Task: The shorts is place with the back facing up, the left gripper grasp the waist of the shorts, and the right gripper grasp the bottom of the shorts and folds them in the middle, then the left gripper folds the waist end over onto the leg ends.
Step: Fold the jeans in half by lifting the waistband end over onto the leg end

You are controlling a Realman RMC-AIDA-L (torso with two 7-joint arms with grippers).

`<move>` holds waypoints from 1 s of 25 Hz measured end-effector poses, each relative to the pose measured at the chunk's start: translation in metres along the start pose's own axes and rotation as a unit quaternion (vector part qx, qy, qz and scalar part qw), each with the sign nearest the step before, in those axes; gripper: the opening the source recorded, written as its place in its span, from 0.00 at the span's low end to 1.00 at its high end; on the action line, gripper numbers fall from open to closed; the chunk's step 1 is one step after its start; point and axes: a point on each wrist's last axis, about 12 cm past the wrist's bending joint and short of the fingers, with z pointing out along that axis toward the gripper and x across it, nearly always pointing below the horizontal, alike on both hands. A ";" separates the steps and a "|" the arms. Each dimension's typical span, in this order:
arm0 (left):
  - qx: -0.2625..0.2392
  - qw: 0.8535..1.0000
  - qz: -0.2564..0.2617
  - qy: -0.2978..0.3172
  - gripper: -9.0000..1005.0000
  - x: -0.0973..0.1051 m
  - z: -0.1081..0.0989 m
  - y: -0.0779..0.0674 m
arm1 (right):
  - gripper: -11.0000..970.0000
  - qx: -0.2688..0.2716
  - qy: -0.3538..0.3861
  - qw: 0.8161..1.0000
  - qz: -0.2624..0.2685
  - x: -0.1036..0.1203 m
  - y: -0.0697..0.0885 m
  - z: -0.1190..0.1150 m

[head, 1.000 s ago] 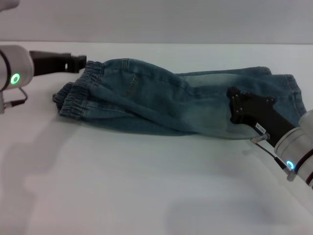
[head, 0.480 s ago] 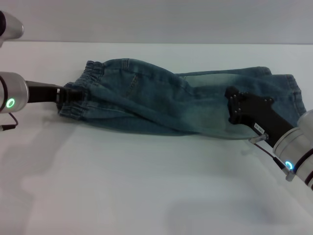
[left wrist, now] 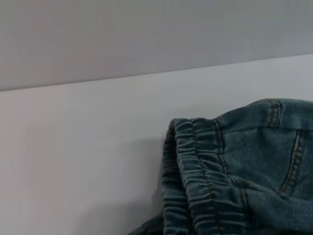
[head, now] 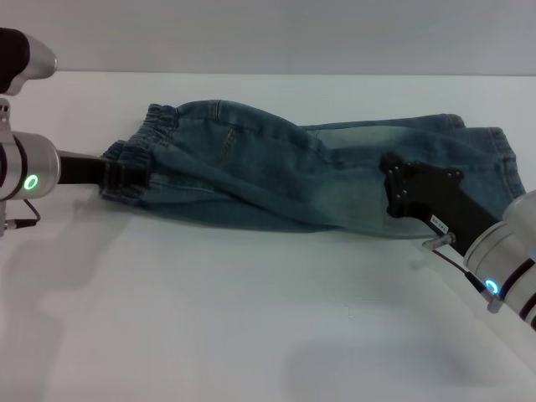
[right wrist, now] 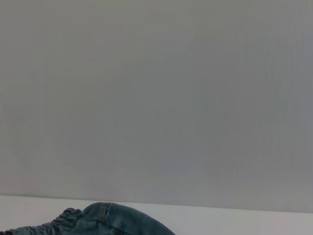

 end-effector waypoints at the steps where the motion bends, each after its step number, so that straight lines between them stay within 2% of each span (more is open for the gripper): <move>1: 0.000 1.000 0.000 0.000 0.80 0.000 0.000 0.000 | 0.01 0.000 0.000 1.000 0.000 0.000 0.000 0.000; 13: -0.025 1.000 -0.005 -0.006 0.77 0.000 0.000 0.012 | 0.01 -0.007 0.002 1.000 -0.003 0.000 0.002 0.001; 25: -0.019 1.000 -0.002 0.005 0.75 0.001 0.007 0.009 | 0.01 -0.009 0.001 1.000 -0.003 0.000 0.003 0.002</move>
